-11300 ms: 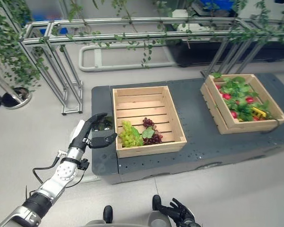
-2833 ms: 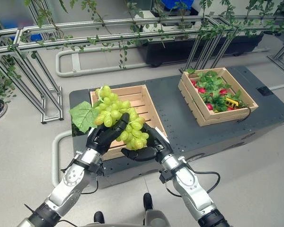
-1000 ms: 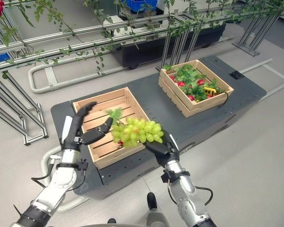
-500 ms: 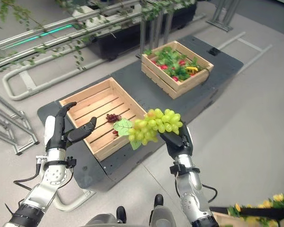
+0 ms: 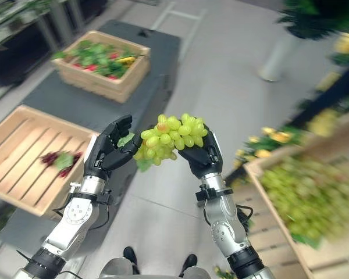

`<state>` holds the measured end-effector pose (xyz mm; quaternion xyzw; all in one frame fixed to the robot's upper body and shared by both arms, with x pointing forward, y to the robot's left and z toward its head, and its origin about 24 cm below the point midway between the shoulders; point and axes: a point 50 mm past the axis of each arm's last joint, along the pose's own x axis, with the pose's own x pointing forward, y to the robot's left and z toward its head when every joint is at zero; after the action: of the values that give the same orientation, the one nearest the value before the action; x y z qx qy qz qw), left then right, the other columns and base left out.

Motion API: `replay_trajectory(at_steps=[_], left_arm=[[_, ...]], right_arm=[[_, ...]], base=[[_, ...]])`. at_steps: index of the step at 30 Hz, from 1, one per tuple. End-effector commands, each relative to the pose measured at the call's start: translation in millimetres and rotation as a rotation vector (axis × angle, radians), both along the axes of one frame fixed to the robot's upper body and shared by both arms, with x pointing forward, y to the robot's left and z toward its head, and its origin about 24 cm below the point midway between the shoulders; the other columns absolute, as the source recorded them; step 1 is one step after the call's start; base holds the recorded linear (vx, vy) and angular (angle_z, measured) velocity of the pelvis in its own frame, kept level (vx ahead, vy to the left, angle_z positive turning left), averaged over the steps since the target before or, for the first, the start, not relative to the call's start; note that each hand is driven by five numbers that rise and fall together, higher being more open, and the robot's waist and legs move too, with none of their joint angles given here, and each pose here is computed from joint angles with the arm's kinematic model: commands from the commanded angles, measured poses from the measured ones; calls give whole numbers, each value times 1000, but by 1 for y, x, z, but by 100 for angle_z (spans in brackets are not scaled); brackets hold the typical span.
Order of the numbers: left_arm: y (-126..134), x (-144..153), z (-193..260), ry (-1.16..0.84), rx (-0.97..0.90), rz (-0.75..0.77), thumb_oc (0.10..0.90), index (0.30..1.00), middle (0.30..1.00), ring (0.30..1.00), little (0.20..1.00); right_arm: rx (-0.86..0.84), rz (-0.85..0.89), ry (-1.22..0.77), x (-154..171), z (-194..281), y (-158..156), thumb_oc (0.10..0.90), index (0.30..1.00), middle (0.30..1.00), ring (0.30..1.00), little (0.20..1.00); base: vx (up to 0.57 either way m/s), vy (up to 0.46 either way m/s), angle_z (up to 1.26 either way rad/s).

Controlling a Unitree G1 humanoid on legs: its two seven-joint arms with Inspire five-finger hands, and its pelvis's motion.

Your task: Pick up the fruits from the basket on one side to the basket on the other side

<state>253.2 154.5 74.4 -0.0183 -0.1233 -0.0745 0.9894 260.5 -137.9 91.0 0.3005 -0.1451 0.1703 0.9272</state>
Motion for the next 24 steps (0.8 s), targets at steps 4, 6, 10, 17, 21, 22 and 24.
replay_trajectory(at_steps=[4, 6, 10, 17, 21, 22, 24], left_arm=[[-34, 3, 27, -159, -256, -235, 800, 900, 900, 900, 900], [-39, 1, 24, -141, -278, -270, 800, 900, 900, 900, 900], [-40, -3, 20, -123, -310, -274, 800, 900, 900, 900, 900], [-24, -3, 25, -139, -323, -160, 800, 900, 900, 900, 900], [-21, 2, 30, -150, -328, -154, 800, 900, 900, 900, 900], [-20, 2, 31, -156, -328, -152, 800, 900, 900, 900, 900], [-20, 1, 34, -167, -323, -146, 800, 900, 900, 900, 900]], right_arm=[[87, 106, -330, -3, 66, -7, 400, 300, 300, 300, 300], [99, 133, -331, -6, 66, -10, 400, 300, 300, 300, 300], [115, 206, -324, -7, 66, -9, 400, 300, 300, 300, 300], [129, 418, -293, -5, 72, 16, 400, 300, 300, 300, 300], [170, 422, -286, -8, 75, 22, 400, 300, 300, 300, 300], [186, 427, -288, -10, 75, 23, 400, 300, 300, 300, 300], [216, 459, -301, -13, 78, 27, 400, 300, 300, 300, 300]], base=[[-126, -208, -54], [-121, -154, 9], [-60, -56, -15], [16, 132, -97], [32, 231, -70], [4, 188, -31], [1, 180, -7]])
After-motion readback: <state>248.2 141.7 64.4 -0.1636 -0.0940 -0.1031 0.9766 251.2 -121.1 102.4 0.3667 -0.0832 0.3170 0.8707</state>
